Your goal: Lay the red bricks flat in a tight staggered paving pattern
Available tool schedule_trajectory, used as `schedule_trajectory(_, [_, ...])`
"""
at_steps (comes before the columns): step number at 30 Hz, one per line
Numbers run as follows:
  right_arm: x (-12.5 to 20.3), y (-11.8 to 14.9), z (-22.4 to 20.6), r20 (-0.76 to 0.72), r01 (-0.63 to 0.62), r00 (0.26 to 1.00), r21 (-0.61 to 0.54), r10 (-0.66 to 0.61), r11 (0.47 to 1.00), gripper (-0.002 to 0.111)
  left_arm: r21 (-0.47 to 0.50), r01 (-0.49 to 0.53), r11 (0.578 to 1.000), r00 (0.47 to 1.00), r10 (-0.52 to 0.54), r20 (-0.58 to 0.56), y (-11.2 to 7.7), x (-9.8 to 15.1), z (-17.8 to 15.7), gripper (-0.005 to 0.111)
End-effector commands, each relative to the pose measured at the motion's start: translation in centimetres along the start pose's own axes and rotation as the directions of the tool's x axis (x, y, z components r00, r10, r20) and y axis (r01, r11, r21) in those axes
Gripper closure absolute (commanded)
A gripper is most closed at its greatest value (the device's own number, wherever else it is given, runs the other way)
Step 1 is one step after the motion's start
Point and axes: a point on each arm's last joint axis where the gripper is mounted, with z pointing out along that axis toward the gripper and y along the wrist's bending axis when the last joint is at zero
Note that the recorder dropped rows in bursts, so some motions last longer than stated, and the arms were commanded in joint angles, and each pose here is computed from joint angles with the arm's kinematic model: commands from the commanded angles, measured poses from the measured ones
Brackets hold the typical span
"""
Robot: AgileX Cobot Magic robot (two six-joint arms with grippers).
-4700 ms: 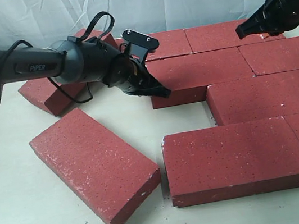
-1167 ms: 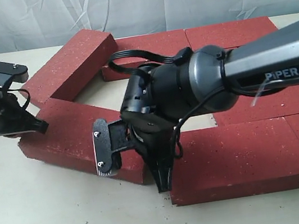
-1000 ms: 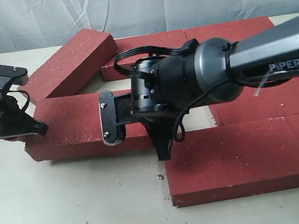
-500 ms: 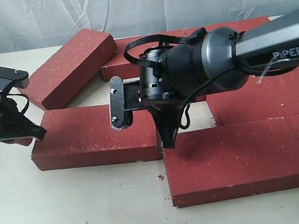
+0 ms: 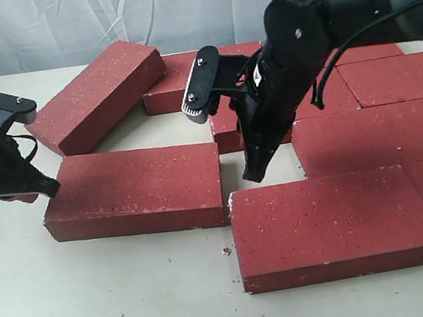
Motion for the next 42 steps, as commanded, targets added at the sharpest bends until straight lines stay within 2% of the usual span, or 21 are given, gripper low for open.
schedule_trajectory(1, [-2.0,3.6,-2.7,0.323,0.225,0.941,-0.363,-0.104,0.904,0.109,0.012,0.122,0.992,0.992,-0.123,0.037,1.6,0.3,-0.4,0.107])
schedule_trajectory(3, [-2.8,4.6,-2.7,0.393,0.274,0.914,-0.403,-0.105,0.873,0.109,0.036,0.156,0.987,0.987,-0.157,0.034,1.6,0.4,-0.4,0.107])
schedule_trajectory(7, [-3.8,6.3,-0.7,0.367,0.319,0.915,-0.412,-0.165,0.853,0.109,0.041,0.153,0.987,0.987,-0.155,0.03,1.5,0.4,-0.3,0.107])
schedule_trajectory(11, [-4.8,7.8,1.1,0.328,0.4,0.9,-0.354,-0.288,0.846,0.109,0.045,0.17,0.984,0.984,-0.172,0.034,1.6,0.3,0.4,0.107])
schedule_trajectory(16, [-5.9,8.2,2.2,0.281,0.344,0.925,-0.332,-0.256,0.878,0.109,0.086,0.183,0.979,0.982,-0.185,0.02,1.4,0.3,1.9,0.107])
schedule_trajectory(20, [-6.4,7.7,3.1,0.22,0.209,0.965,-0.333,-0.14,0.92,0.109,0.096,0.208,0.973,0.976,-0.213,0.046,1.3,0.0,2.1,0.107])
schedule_trajectory(23, [-6.5,7.4,3.2,0.185,0.17,0.976,-0.328,-0.113,0.929,0.109,0.103,0.22,0.97,0.973,-0.225,0.049,1.3,0.0,2.1,0.107])
schedule_trajectory(27, [-6.3,7.5,4.0,0.165,0.164,0.98,-0.349,-0.112,0.923,0.109,0.106,0.221,0.969,0.973,-0.227,0.046,1.3,0.0,2.1,0.107])
schedule_trajectory(42, [-5.9,6.6,5.9,0.113,0.172,0.982,-0.252,-0.148,0.952,0.109,0.122,0.205,0.971,0.975,-0.213,0.057,1.0,-0.2,2.1,0.107])
